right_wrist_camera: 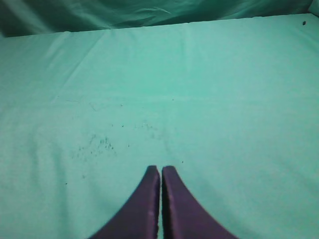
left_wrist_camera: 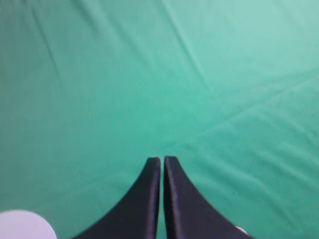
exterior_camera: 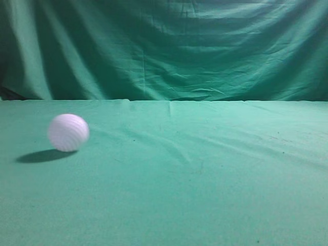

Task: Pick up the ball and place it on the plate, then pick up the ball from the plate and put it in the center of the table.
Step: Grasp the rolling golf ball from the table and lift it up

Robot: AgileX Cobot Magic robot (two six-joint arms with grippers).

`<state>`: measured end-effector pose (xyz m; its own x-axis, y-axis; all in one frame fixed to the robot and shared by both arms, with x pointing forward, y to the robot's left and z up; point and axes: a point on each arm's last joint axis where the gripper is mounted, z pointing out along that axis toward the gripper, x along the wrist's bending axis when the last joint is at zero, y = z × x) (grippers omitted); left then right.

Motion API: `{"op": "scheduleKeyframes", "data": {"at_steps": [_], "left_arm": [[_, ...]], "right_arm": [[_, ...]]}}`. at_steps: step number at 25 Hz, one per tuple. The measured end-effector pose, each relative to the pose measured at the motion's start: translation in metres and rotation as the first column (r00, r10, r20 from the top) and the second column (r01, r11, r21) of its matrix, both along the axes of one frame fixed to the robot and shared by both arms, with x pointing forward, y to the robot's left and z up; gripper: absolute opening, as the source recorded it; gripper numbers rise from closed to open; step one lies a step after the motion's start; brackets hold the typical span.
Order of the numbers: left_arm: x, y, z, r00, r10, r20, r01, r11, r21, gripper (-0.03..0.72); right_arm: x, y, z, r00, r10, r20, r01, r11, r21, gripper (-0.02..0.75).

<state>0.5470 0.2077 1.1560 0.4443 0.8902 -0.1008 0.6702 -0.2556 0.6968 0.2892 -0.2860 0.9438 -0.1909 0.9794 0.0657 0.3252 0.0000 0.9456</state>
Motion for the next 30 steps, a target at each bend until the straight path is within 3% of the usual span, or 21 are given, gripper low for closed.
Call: {"op": "scheduleKeyframes", "data": {"at_steps": [2, 5, 9, 13, 17, 20, 24, 30], "left_arm": [[-0.026, 0.002, 0.016, 0.995, -0.015, 0.103, 0.017, 1.0, -0.011, 0.0], [-0.061, 0.006, 0.019, 0.979, -0.03, 0.204, 0.034, 0.999, -0.017, 0.0], [-0.111, 0.011, 0.004, 0.953, -0.051, 0.299, 0.064, 0.997, -0.033, 0.0], [-0.158, 0.022, -0.011, 0.913, -0.057, 0.405, 0.094, 0.993, -0.072, 0.0], [-0.199, 0.037, -0.027, 0.876, -0.039, 0.481, 0.097, 0.991, -0.096, 0.0], [-0.222, 0.045, -0.043, 0.858, -0.029, 0.513, 0.099, 0.989, -0.11, 0.0], [-0.244, 0.053, -0.067, 0.839, -0.024, 0.544, 0.103, 0.988, -0.115, 0.0], [-0.256, 0.058, -0.096, 0.835, -0.03, 0.549, 0.101, 0.99, -0.099, 0.0]], "right_arm": [[0.0, 0.0, 0.0, 1.0, 0.0, 0.0, 0.0, 1.0, 0.0, 0.0], [0.0, 0.0, 0.001, 1.0, -0.001, 0.013, 0.001, 1.0, 0.011, 0.0], [0.003, 0.001, 0.011, 0.994, -0.019, 0.109, 0.008, 0.995, 0.098, 0.0], [0.005, -0.001, 0.029, 0.958, -0.08, 0.276, 0.02, 0.977, 0.214, 0.0], [0.004, -0.003, 0.041, 0.937, -0.1, 0.335, 0.018, 0.97, 0.241, 0.0], [-0.001, 0.0, 0.059, 0.946, -0.048, 0.319, -0.011, 0.984, 0.18, 0.0], [-0.002, 0.005, 0.084, 0.981, 0.034, 0.188, -0.053, 0.994, 0.095, 0.0], [0.007, 0.01, 0.092, 0.997, 0.078, 0.015, -0.079, 0.993, 0.083, 0.0]]}}
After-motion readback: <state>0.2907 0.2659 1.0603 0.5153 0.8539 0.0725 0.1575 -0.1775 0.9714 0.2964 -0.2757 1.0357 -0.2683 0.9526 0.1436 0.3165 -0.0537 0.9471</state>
